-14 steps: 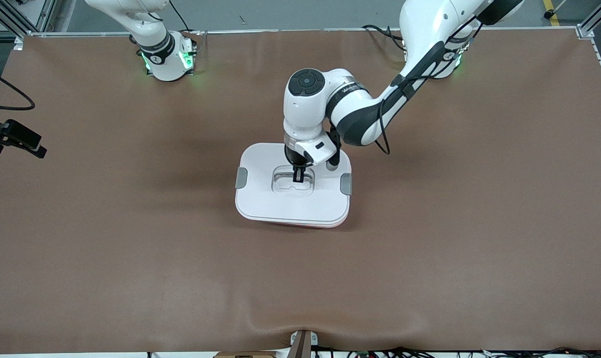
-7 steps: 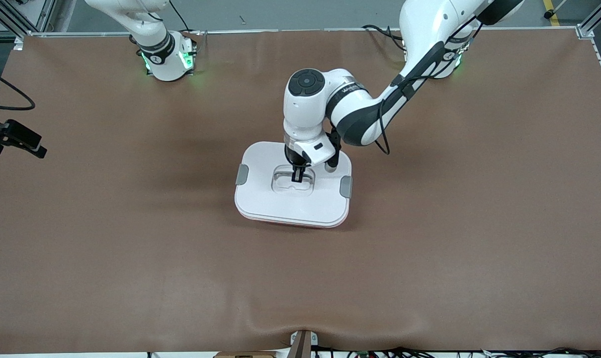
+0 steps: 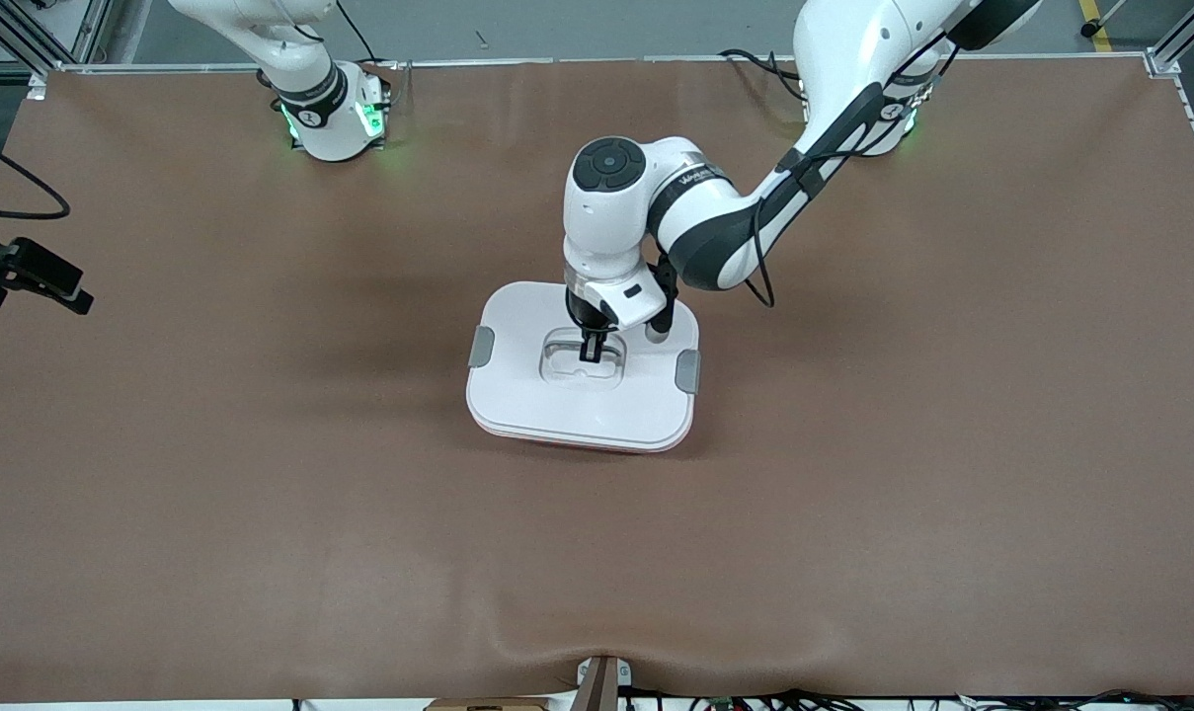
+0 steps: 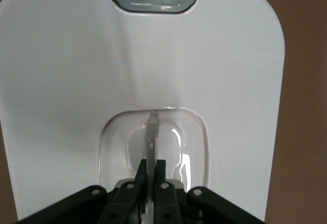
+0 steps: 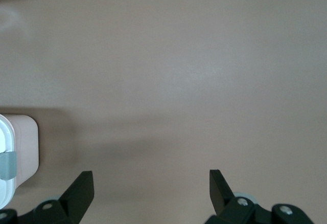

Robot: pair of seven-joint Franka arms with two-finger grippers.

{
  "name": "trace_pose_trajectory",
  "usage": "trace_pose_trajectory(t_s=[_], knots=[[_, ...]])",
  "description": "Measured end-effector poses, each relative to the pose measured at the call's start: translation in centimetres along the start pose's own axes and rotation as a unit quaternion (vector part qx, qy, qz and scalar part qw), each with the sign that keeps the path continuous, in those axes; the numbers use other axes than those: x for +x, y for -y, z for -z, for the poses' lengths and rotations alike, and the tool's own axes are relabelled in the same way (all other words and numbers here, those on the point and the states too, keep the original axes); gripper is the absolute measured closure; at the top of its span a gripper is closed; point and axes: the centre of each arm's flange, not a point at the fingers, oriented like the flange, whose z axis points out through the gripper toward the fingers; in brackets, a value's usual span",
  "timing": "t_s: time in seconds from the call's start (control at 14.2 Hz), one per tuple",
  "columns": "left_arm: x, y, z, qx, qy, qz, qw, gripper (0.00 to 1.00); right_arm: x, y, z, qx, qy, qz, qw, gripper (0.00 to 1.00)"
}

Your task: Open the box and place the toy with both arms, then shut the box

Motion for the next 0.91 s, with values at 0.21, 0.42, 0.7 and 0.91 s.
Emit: trace_pose_trajectory(t_s=[0.21,0.42,0.7,0.91], knots=[[0.13,-0.10,-0.03,0.000,0.000,0.001,1.000,0.93,0.01,0.00,-0.02,0.000,0.000,0.000,1.000,0.00],[0.18,-0.14,-0.03,0.000,0.000,0.002,1.000,0.93,0.01,0.00,-0.02,0.000,0.000,0.000,1.000,0.00],[0.33,-0.26,-0.04,0.000,0.000,0.005,1.000,0.93,0.01,0.00,-0.02,0.000,0.000,0.000,1.000,0.00],[0.62,-0.49,-0.06,-0.001,-0.001,0.016,1.000,0.93,0.01,0.00,-0.02,0.000,0.000,0.000,1.000,0.00]])
